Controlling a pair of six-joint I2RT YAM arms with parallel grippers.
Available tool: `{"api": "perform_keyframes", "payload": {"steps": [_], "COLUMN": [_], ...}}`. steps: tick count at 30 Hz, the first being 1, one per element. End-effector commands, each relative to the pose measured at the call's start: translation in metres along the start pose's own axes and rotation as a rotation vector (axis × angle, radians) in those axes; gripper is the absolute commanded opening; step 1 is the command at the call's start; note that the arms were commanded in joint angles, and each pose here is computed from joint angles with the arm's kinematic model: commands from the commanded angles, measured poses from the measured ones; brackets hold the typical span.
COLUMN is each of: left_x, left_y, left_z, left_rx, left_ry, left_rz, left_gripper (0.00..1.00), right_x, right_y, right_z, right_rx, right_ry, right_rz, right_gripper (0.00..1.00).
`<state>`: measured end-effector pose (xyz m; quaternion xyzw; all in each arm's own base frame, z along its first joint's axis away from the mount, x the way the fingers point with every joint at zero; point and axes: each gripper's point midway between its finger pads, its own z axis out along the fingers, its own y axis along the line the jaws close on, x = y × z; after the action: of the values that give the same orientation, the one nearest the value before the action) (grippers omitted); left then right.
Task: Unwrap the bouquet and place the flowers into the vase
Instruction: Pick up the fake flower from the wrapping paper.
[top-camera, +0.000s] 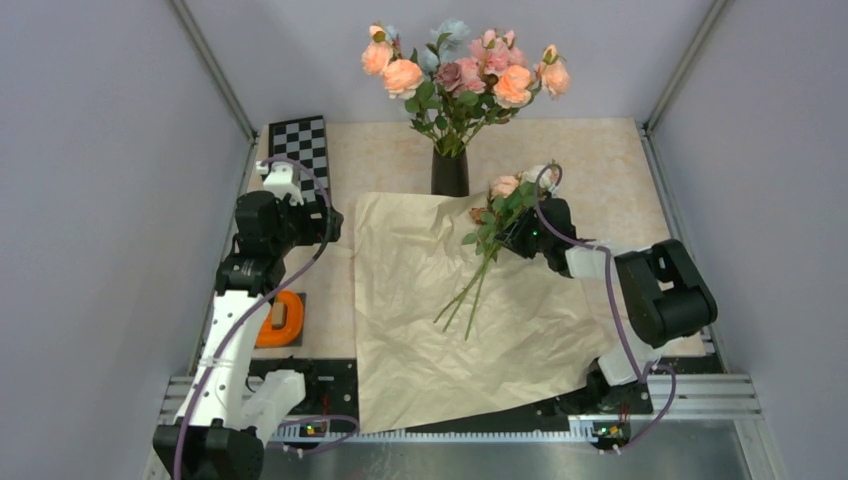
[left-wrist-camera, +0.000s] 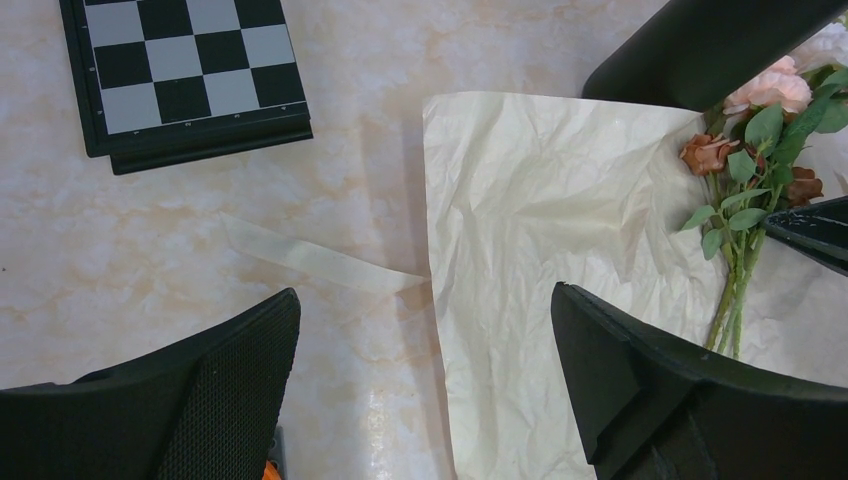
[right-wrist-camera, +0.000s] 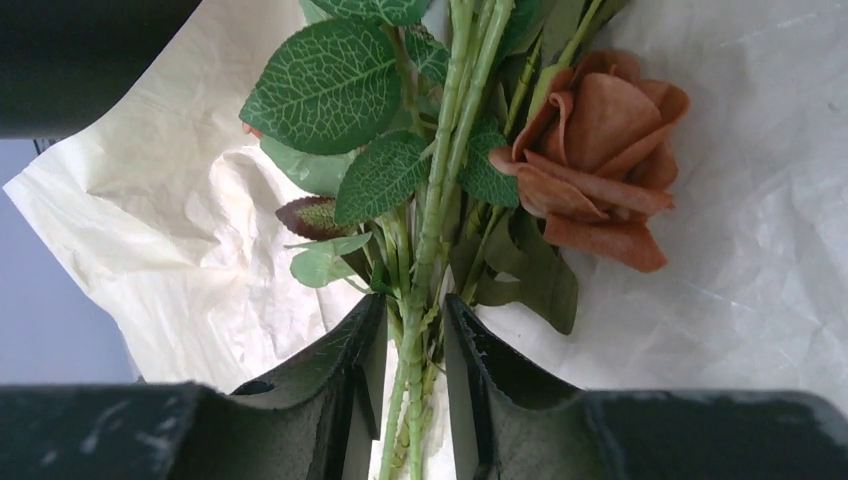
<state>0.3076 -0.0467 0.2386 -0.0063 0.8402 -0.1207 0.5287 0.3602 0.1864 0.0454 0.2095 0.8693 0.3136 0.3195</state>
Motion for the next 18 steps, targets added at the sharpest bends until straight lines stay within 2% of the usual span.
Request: {"api": "perform_keyframes", "payload": {"steps": [1,10,18], "left_x": [-0.0063,-0.0053,-0.0039], "left_y": [0.0013,0.0008,-0.0001], "left_z": [-0.001,0.0009,0.003], "left_rx": [-0.006,-0.002,0.006], "left_ry": [-0.03,-0.025,-0.019], "left_rz": [0.017,0.016,0.015], "left_gripper": [0.99,0.99,0.99], "right_x": [-0.0178,-0.0169,-0.0206], "right_y": [0.0223,0.0164,0.0173], "right_z": [0.0083,0.0157,0.0113], "right_rx": [-0.052,-0.032,-0.03], "right_ry": [-0.045,-0.041,-0.064], "right_rz": [-0.044,-0.045,-0.02], "right_gripper": [0.27,0.21,0.01]}}
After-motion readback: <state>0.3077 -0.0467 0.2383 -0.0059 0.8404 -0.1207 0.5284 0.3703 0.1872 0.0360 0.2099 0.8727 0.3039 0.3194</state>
